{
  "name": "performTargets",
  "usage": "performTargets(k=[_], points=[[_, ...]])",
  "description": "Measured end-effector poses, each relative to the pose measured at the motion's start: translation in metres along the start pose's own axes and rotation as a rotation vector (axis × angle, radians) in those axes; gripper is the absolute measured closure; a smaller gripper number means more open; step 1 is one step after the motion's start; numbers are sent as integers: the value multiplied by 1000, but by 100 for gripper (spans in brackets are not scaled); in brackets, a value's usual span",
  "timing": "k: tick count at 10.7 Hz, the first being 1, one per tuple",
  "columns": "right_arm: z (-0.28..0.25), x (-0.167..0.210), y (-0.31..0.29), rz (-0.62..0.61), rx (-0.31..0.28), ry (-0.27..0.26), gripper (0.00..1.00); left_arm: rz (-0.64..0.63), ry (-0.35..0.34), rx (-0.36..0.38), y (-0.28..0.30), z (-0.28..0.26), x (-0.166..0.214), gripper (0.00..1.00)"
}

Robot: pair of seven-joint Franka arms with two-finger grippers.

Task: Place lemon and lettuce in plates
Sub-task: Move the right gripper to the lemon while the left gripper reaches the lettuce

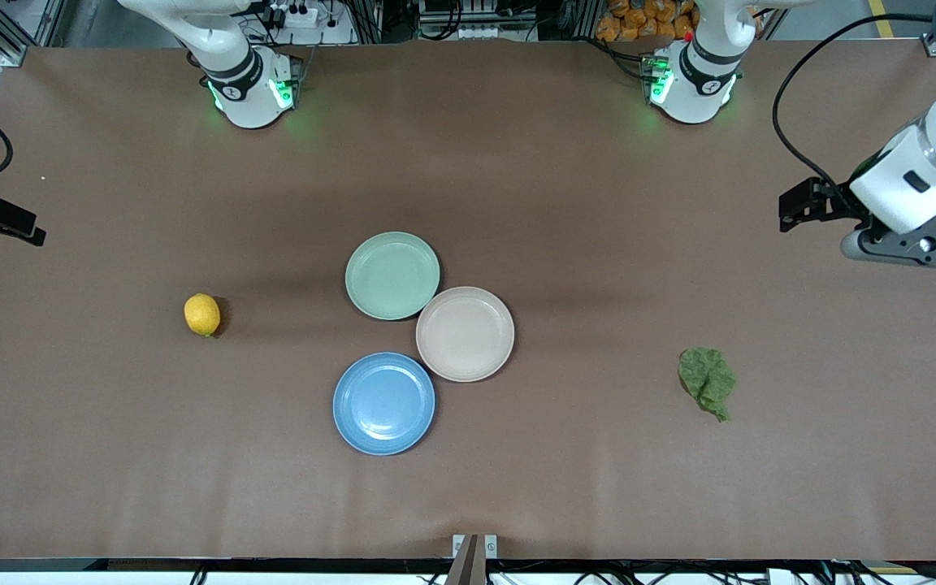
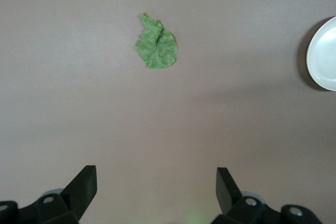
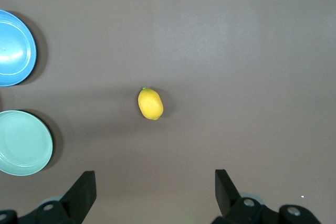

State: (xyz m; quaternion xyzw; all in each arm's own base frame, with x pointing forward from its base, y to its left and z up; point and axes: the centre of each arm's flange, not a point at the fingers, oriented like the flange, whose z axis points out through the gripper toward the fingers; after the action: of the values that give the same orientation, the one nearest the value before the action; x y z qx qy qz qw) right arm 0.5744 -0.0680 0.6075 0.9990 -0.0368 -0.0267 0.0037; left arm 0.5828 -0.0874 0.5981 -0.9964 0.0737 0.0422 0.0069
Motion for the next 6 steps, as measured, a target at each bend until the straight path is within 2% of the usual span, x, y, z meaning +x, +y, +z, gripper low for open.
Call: performTargets(k=[6], points=[[15,4,0,0,0,-33,0,-5,-13,-5,-4,61,31,0]])
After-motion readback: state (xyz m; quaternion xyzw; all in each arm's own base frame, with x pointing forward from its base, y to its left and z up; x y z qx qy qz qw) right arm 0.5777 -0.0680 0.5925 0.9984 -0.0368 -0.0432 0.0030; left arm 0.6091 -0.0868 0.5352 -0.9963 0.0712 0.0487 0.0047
